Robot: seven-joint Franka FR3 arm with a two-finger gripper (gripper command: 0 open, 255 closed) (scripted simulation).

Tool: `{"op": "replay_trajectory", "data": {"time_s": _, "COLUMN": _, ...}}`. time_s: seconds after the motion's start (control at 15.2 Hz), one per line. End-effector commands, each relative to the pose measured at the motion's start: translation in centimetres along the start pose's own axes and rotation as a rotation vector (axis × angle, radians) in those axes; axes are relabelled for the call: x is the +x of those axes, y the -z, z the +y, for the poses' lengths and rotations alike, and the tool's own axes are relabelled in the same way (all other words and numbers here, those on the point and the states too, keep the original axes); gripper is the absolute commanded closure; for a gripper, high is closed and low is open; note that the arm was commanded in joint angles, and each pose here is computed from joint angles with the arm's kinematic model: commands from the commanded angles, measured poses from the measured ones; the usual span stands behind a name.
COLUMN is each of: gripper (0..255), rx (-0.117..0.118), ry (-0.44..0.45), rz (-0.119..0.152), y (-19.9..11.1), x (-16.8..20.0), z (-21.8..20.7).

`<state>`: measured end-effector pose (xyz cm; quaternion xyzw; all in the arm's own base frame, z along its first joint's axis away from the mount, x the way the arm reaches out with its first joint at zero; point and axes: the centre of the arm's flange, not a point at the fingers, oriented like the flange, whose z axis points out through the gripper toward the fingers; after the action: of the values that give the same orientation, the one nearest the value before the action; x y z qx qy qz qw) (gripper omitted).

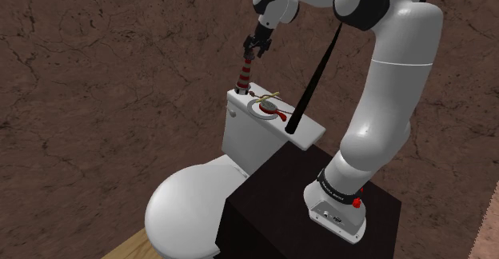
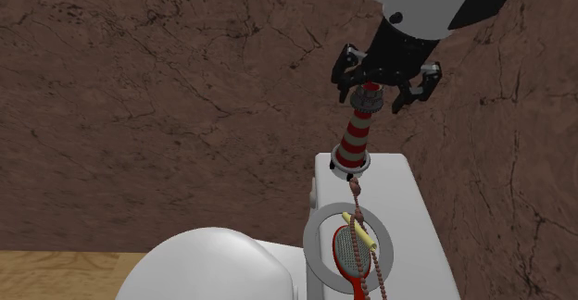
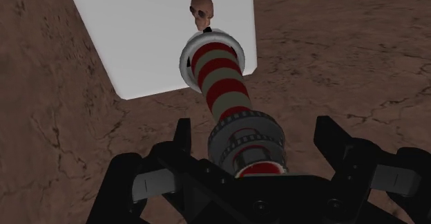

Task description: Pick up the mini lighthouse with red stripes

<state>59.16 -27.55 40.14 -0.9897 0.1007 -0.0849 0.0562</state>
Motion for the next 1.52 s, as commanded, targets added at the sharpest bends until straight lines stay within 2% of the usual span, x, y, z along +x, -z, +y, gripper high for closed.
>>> {"op": "replay_trajectory", "data": {"time_s": 0.0, "gripper": 0, "rx": 0.0, "ry": 0.0, "rz": 0.0, "y": -0.9, "x": -0.2, "z": 0.2}}
{"op": "replay_trajectory", "data": {"time_s": 0.13, "gripper": 0, "rx": 0.0, "ry": 0.0, "rz": 0.0, "y": -1.2, "x": -0.3, "z": 0.2}}
{"op": "replay_trajectory", "data": {"time_s": 0.2, "gripper": 255, "rx": 0.0, "ry": 0.0, "rz": 0.0, "y": -1.2, "x": -0.3, "z": 0.2}}
{"op": "replay_trajectory", "data": {"time_s": 0.79, "gripper": 255, "rx": 0.0, "ry": 0.0, "rz": 0.0, "y": -1.2, "x": -0.2, "z": 0.2}}
{"op": "replay_trajectory", "data": {"time_s": 1.45, "gripper": 255, "rx": 0.0, "ry": 0.0, "rz": 0.0, "y": 4.0, "x": 0.6, "z": -0.5}}
